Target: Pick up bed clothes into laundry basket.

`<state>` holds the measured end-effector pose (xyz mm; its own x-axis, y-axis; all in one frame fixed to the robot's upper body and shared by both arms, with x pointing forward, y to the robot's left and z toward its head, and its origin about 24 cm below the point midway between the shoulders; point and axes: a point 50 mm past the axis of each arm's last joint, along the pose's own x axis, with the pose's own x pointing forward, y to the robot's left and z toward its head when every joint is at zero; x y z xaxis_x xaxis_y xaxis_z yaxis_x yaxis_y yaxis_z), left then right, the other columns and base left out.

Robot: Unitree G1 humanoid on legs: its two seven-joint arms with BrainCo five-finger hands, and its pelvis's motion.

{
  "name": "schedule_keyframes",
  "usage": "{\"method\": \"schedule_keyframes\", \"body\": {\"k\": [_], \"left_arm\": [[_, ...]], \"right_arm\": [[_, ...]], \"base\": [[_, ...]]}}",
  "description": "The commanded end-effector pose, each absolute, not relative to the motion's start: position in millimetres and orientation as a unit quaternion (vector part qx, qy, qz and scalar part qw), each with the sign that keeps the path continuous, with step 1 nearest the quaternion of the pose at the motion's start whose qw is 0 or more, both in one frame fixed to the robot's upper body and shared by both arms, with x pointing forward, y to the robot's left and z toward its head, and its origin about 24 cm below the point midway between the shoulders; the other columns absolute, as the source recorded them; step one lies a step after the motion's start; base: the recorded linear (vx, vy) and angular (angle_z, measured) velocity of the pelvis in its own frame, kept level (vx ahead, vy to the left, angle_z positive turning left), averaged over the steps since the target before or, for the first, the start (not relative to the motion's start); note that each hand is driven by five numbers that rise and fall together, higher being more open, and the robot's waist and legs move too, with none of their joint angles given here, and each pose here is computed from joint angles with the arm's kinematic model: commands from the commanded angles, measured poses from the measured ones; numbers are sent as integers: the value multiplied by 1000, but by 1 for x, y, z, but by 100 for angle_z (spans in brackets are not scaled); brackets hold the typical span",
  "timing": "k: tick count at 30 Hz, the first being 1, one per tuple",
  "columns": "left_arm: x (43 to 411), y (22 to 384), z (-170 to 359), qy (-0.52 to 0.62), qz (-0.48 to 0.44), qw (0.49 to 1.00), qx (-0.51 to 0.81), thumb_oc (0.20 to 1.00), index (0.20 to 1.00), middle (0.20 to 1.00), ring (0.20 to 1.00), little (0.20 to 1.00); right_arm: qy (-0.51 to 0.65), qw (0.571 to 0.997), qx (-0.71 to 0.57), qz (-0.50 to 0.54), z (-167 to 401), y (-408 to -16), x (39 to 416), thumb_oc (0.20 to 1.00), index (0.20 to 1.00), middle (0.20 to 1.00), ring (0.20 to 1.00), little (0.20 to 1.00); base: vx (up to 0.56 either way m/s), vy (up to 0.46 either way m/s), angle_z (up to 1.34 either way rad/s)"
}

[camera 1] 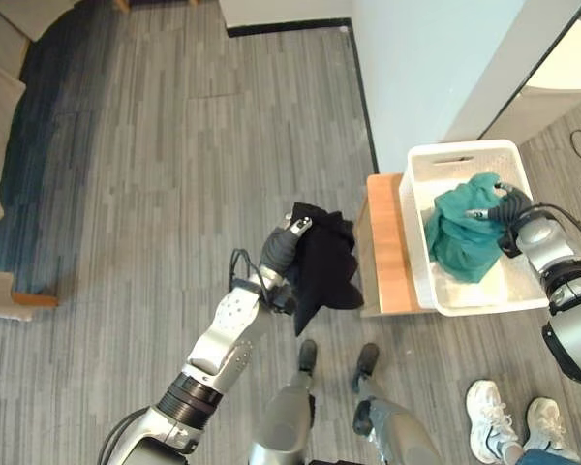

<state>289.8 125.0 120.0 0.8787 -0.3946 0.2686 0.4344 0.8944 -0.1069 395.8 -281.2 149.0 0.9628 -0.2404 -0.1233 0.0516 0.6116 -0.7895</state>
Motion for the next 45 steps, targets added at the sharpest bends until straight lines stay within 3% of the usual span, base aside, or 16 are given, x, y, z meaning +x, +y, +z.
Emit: {"method": "schedule_keyframes", "body": {"k": [1,7,9,14,25,34,45], "left_arm": [[284,137,173,-263,-186,943,-84,200,200,200,200,200],[289,121,227,-358,-203,908,-73,200,200,200,200,200],[292,103,270,-427,-209,878,-51,200,200,200,200,200],[294,69,297,-455,-248,854,-37,200,200,200,200,200],[310,53,302,-439,-251,862,-19,200,200,200,200,200],[336,53,275,-362,-232,903,-25,200,200,200,200,200],[338,41,271,-356,-236,904,-6,200,200,200,200,200]], "right_arm": [[19,870,-490,-51,198,-258,409,1000,1000,1000,1000,1000],[-23,883,-469,-11,189,-239,403,1000,1000,1000,1000,1000],[-59,883,-462,52,181,-222,388,1000,1000,1000,1000,1000],[-91,899,-422,70,175,-222,369,1000,1000,1000,1000,1000],[-107,936,-325,82,142,-240,303,1000,1000,1000,1000,1000],[75,980,-182,41,35,-259,251,1000,1000,1000,1000,1000],[133,982,-120,65,-1,-240,219,1000,1000,1000,1000,1000]], "base": [[8,16,-17],[-3,14,-11],[14,-3,-6],[29,-2,-8],[49,-3,-14],[15,1,-23],[23,-10,-15]]}}
